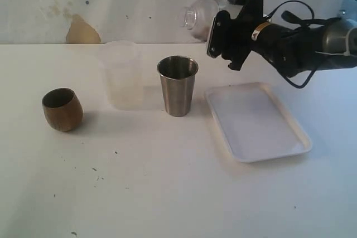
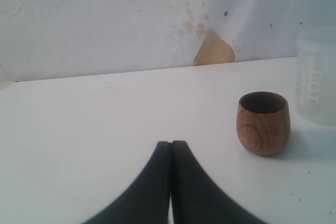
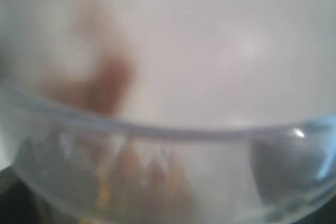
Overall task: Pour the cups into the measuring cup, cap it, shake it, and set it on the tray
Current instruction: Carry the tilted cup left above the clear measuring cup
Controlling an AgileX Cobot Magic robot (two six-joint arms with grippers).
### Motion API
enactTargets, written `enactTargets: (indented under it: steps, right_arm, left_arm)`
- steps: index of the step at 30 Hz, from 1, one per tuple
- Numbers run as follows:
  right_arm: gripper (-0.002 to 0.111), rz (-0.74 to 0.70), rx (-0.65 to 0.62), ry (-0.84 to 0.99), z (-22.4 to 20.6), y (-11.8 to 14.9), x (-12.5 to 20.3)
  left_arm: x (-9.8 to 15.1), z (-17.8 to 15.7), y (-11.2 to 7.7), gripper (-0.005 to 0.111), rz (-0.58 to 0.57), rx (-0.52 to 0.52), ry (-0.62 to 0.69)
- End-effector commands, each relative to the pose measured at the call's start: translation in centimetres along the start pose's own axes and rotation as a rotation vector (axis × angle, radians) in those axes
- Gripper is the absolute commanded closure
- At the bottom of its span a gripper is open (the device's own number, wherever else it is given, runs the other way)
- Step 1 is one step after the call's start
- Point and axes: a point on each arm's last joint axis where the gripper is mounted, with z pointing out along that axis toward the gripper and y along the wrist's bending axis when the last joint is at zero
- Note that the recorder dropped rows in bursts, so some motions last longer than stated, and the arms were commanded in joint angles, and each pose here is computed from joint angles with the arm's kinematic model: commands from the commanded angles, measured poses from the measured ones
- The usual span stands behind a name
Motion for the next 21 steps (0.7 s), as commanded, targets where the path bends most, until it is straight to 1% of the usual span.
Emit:
enactTargets:
  steps: [1,4,8,9,10,12,15,18,21]
  right_arm:
    - [0.108,0.06,0.057,-0.105,-0.2,-3.4,-2.4]
    - [0.108,0.013,0.017,-0.122,0.3,-3.6,-4.4]
    - [0.108,-0.012,0.0,-0.147,1.7,-4.0,-7.1]
    - [0.108,-0.03,-0.001,-0.151,2.0,-4.0,-7.5]
    - [0.108,-0.088,0.0,-0.161,2.6,-3.9,-8.3]
    - [0.108,-0.176,0.015,-0.174,3.3,-3.8,-8.9]
    - [0.108,-0.198,0.017,-0.173,4.4,-3.3,-8.8]
    - [0.108,-0.251,0.026,-0.173,5.4,-2.9,-8.8]
    - [0.108,-0.252,0.025,-0.165,6.7,-2.6,-8.7]
  left_arm:
    - [0.1,0.0,0.0,0.107,0.006,-0.003,-0.011]
    - [0.1,0.0,0.0,0.107,0.006,-0.003,-0.011]
    - [0.1,0.0,0.0,0.107,0.006,-0.003,-0.011]
    - [0.1,0.0,0.0,0.107,0.006,-0.003,-0.011]
    - [0.1,0.0,0.0,0.107,0.006,-0.003,-0.011]
    - [0.1,0.0,0.0,0.107,0.006,-0.003,-0.011]
    - [0.1,0.0,0.0,0.107,0.006,-0.003,-0.011]
    - [0.1,0.0,0.0,0.107,0.006,-0.003,-0.011]
    - [0.1,0.0,0.0,0.107,0.006,-0.003,-0.011]
